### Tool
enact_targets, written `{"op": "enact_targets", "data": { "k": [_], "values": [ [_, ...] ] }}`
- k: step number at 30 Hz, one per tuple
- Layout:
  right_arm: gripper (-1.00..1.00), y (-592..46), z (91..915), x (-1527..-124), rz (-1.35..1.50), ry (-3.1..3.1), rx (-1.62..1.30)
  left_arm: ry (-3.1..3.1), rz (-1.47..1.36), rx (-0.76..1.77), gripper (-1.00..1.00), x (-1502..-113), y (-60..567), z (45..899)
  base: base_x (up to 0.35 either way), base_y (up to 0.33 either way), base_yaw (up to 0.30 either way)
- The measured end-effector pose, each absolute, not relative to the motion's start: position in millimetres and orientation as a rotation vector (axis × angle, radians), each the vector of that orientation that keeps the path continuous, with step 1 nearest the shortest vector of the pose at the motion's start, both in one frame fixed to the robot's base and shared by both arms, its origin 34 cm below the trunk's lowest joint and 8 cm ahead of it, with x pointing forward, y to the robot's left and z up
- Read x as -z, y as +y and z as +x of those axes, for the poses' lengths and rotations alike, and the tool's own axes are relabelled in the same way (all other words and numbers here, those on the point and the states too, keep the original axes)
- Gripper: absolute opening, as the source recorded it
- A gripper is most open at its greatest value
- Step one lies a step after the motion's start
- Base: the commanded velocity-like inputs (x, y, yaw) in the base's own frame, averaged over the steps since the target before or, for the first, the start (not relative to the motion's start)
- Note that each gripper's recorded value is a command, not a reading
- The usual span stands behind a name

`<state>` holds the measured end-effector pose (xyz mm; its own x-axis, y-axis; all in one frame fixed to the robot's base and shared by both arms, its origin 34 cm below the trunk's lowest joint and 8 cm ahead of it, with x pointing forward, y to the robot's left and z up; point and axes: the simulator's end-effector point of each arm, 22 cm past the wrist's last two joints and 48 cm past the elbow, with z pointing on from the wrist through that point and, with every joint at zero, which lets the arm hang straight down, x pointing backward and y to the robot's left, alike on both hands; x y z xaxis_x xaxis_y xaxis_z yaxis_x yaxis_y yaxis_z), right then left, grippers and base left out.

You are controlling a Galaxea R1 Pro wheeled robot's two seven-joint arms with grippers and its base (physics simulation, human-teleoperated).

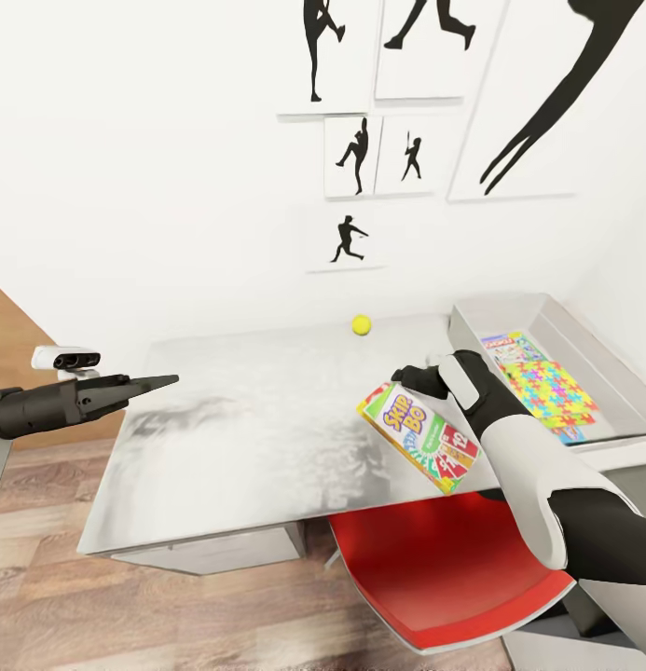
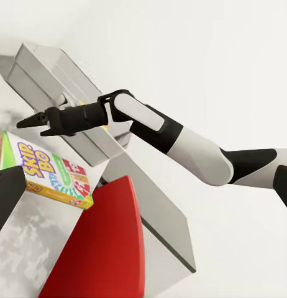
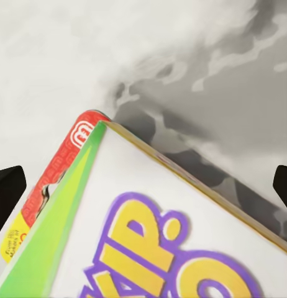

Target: Put all the toys in the child's room - the three board games (two on the bed and one on the table), the two jigsaw puzzles on the table, and the tennis ball on the table - inside the toy box on the table in the child's room.

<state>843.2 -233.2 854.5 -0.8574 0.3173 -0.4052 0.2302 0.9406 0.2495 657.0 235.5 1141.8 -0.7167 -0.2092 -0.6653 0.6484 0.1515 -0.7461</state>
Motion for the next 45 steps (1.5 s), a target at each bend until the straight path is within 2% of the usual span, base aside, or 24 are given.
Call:
{"op": "enact_targets", "data": {
  "k": [45],
  "values": [
    [1.00, -231, 839, -834, 0.400, 2.671, -0.270, 1.788, 0.404, 1.650, 1.00, -1128, 237, 661, 0.000, 0.027, 0.000]
  ]
}}
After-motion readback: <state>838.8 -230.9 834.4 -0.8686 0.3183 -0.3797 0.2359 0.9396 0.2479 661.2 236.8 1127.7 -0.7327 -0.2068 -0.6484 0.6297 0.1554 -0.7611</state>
